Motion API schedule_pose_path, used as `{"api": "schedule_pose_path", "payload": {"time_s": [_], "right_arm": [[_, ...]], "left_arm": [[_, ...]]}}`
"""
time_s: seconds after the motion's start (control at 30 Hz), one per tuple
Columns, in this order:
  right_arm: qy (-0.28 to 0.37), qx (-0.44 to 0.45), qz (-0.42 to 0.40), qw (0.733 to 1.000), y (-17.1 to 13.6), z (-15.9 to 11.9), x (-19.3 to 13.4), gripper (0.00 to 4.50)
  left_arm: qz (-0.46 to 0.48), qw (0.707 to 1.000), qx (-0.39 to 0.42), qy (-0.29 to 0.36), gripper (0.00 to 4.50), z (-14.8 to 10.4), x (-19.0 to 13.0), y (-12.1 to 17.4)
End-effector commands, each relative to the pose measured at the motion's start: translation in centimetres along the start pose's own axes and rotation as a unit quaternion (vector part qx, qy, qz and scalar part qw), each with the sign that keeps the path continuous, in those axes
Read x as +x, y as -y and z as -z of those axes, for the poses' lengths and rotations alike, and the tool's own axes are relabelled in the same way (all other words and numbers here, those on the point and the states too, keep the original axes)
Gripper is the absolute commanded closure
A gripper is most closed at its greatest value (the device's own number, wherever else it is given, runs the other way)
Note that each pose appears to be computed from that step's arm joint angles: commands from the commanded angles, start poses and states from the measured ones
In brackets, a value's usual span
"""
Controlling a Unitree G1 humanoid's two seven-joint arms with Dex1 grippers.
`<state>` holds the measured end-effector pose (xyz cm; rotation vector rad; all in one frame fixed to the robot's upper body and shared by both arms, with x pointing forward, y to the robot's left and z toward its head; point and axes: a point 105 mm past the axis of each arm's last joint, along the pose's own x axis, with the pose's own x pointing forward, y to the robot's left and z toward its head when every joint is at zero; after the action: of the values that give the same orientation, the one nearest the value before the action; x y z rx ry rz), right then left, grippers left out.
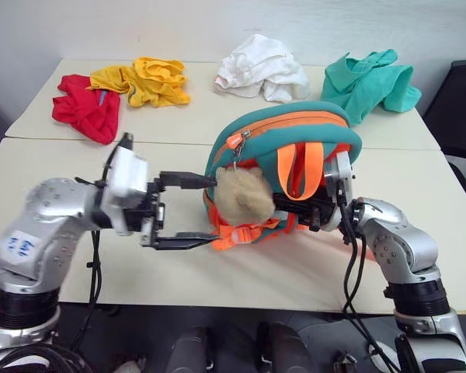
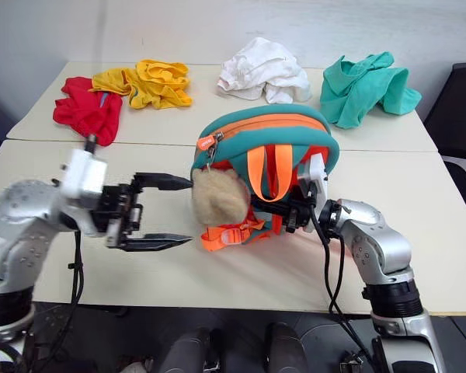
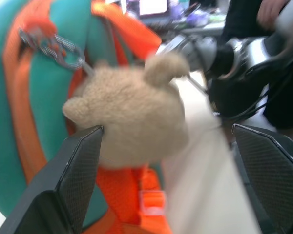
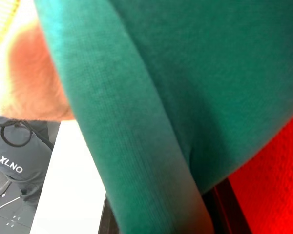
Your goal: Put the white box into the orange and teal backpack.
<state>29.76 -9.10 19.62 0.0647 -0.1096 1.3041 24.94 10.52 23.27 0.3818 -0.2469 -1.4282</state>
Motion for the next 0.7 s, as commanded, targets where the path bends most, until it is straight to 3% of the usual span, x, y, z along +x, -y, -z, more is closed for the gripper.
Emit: {"api": "schedule_pose_path", "payload": {"time_s": [0.03, 0.17, 0.43, 0.5, 0.57, 0.7], "right_arm": [[0.006, -0.011, -0.006, 1.0, -0.2, -0.5, 0.3, 4.47], [0.013, -0.009, -0.007, 1.0, -0.4, -0.5, 0.4, 4.47], [0.019, -0.006, -0.001, 1.0, -0.6, -0.3, 0.3, 4.47], [0.02, -0.007, 0.002, 1.0, -0.5, -0.3, 0.3, 4.47], [0.022, -0.01, 0.009, 1.0, -0.4, -0.4, 0.1, 4.47], [0.022, -0.011, 0.021, 0.999, -0.2, -0.3, -0.4, 4.47]], "left_arm": [[-0.021, 0.998, 0.065, 0.007, 0.05, 0.0, 1.2, -0.7], [-0.055, 0.993, 0.106, 0.025, 0.93, 0.2, 2.2, -1.8], [-0.117, 0.982, 0.15, 0.008, 3.42, 0.6, 1.0, -3.4], [-0.126, 0.984, 0.125, 0.026, 3.93, -0.1, 0.2, -3.6], [-0.13, 0.988, 0.078, 0.029, 4.26, -0.6, -1.9, -3.8], [-0.212, 0.977, 0.03, 0.0, 4.33, -0.8, -6.9, -6.3]]}}
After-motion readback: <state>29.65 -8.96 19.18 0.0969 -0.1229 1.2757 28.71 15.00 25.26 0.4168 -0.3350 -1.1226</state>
